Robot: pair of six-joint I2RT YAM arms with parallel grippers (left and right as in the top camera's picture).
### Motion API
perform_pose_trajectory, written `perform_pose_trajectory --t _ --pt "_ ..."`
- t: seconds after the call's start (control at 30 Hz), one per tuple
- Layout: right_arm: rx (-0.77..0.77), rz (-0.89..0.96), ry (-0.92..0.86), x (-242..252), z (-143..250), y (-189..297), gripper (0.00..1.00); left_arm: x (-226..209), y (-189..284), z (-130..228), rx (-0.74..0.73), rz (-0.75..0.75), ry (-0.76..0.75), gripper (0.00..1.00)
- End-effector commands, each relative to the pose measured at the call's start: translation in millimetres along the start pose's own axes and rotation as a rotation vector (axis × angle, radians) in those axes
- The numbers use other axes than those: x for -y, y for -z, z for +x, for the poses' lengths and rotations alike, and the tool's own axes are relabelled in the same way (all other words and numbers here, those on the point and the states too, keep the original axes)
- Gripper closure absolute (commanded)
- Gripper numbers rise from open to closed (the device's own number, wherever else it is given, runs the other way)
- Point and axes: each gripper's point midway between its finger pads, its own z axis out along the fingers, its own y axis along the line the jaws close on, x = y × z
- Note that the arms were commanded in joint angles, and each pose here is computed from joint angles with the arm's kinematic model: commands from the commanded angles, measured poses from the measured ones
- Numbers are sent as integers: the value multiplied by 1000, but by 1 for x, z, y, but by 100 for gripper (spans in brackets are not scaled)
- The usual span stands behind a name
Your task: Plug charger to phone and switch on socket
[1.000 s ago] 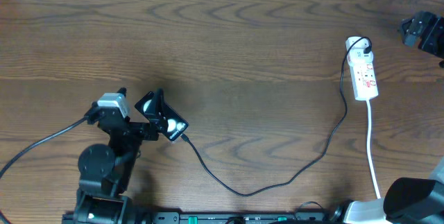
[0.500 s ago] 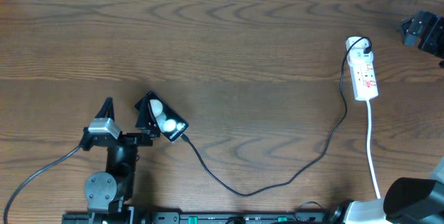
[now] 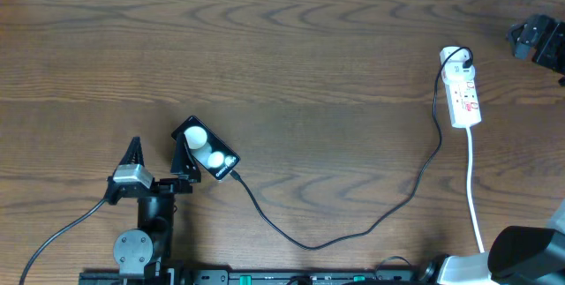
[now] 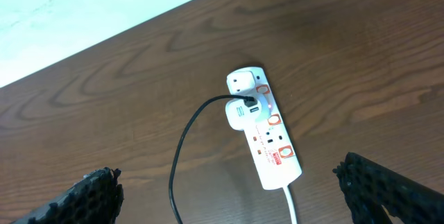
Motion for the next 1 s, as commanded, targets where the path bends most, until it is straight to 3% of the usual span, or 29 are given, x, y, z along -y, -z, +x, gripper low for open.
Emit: perform_pose_trajectory --t 0.0,0.33,0.7,0.97 --pt "10 -11 -5 -5 -2 4 1 -8 1 9 -35 -35 -46 11" --pt "10 -11 -5 -5 -2 4 1 -28 12 71 -297 -97 -166 11" --pt "10 -11 -5 -5 -2 4 1 -29 12 70 -301 -79 -307 11" --pt "10 -11 -5 -5 -2 4 1 -26 12 70 -302 -65 -298 11"
